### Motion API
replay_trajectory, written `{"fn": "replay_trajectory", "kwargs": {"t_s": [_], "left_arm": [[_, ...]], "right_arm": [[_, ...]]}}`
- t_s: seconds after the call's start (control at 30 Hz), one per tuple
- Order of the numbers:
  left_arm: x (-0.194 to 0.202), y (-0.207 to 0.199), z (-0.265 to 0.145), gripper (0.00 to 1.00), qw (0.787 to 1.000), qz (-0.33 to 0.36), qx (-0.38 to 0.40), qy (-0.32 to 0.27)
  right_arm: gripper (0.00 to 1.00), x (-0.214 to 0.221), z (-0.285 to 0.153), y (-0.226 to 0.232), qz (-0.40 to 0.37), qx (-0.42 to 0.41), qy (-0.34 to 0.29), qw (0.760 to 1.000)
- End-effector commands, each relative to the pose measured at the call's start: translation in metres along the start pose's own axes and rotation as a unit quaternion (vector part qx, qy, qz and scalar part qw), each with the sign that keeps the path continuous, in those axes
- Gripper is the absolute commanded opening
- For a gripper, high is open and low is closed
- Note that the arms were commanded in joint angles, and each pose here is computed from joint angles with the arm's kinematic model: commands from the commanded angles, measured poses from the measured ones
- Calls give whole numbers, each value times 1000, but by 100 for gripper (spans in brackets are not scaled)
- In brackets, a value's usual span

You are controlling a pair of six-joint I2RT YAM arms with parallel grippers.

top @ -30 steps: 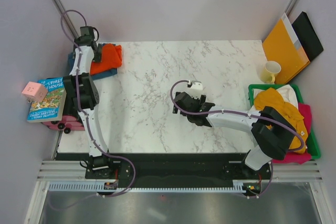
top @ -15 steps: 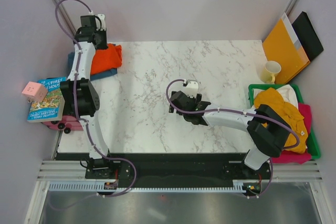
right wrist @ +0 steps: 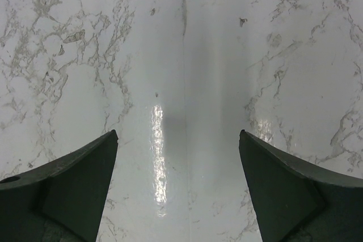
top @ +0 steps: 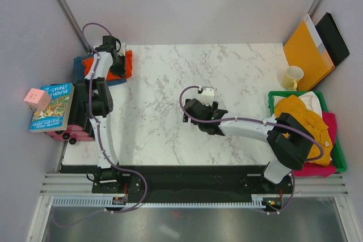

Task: Fold and stack the t-shirts
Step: Put the neatly folded tshirt into the corner of the board with the left arm

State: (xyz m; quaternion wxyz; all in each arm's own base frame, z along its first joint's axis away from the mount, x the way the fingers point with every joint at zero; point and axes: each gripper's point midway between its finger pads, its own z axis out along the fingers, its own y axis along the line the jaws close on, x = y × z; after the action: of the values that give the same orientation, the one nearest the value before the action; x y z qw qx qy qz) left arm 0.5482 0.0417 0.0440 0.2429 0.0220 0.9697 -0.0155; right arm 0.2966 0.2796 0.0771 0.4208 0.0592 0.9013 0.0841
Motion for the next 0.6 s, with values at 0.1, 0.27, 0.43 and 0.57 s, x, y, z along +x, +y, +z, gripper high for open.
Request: {"fn": "replay_trajectory", "kwargs": {"t_s": [0.1, 0.27, 0.43, 0.57], "left_arm": [[-28, -14, -58, 32, 997, 13, 22, -75], [-64, -47, -129, 61, 982, 56, 46, -174], [-63, -84, -177, 84, 974, 88, 49, -203], [-28, -110, -174, 84, 976, 133, 27, -170]], "right_arm": [[95, -14, -15, 13, 11, -19, -14, 1000], [95, -9, -22, 20, 6, -25, -14, 1000], [95, -13, -33, 19, 6, -24, -25, 999], [95, -19, -40, 16, 6, -19, -35, 999]]}}
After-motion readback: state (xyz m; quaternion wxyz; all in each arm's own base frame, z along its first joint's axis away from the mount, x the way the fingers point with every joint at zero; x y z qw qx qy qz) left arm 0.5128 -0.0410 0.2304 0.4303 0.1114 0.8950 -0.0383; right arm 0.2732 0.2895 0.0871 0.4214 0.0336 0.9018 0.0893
